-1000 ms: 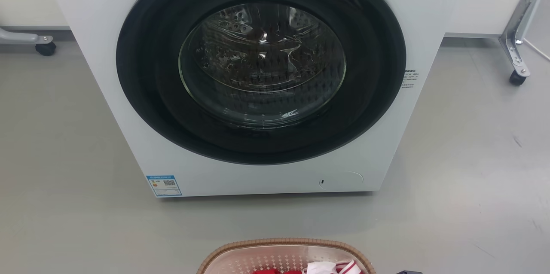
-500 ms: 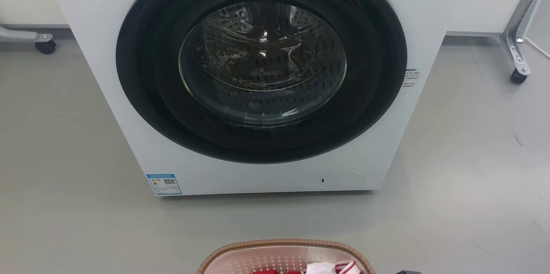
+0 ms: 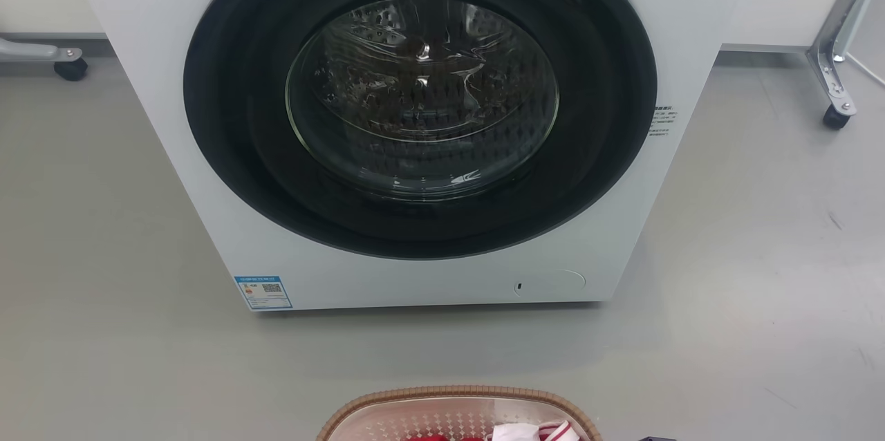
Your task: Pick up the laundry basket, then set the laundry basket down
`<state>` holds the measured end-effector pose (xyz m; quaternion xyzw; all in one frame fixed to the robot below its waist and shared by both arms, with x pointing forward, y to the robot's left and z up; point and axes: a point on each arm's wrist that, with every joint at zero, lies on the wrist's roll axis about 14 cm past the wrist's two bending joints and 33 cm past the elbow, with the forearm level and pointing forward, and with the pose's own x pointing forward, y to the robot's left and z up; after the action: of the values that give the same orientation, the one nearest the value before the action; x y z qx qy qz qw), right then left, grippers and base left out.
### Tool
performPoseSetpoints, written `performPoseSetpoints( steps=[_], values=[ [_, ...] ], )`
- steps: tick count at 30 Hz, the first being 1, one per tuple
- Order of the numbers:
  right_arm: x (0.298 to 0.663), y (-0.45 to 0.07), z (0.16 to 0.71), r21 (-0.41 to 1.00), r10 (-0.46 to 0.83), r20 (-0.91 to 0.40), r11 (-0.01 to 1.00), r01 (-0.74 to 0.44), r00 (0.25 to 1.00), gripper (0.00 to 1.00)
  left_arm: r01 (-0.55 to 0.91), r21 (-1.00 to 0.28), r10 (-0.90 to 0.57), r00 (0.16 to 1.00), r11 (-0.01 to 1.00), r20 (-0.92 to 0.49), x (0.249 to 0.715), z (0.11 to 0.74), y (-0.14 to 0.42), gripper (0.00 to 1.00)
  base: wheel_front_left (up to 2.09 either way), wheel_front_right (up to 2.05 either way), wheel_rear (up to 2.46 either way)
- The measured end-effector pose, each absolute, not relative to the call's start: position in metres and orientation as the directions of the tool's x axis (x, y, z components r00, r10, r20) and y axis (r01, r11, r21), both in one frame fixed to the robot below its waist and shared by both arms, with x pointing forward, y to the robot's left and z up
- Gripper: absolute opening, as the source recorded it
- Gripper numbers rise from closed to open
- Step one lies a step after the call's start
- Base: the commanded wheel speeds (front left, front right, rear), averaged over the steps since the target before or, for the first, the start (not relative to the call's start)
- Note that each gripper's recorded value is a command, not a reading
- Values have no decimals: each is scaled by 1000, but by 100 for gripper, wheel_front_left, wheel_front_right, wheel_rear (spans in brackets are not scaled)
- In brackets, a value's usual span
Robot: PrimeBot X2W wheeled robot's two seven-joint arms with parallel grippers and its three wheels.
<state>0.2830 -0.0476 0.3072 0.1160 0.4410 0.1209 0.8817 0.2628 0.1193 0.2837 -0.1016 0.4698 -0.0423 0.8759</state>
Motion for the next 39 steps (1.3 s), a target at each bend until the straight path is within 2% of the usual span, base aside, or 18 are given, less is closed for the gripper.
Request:
performPoseSetpoints(
  steps=[7,18,28,39],
  values=[
    [281,-48,304,309,315,-759,945,-110,570,0,-26,-219,-170,542,975,-823,259,280,119,0,0,0,0],
    [299,-49,302,290,310,-759,948,-129,572,0,-37,-220,-167,533,975,-830,269,275,118,0,0,0,0],
    [364,-50,312,272,298,-706,952,-143,643,0,-41,-226,-159,589,973,-792,325,282,117,0,0,0,0],
    [415,-55,295,222,280,-690,960,-173,667,0,-44,-216,-150,586,975,-796,356,262,114,0,0,0,0]
  ],
)
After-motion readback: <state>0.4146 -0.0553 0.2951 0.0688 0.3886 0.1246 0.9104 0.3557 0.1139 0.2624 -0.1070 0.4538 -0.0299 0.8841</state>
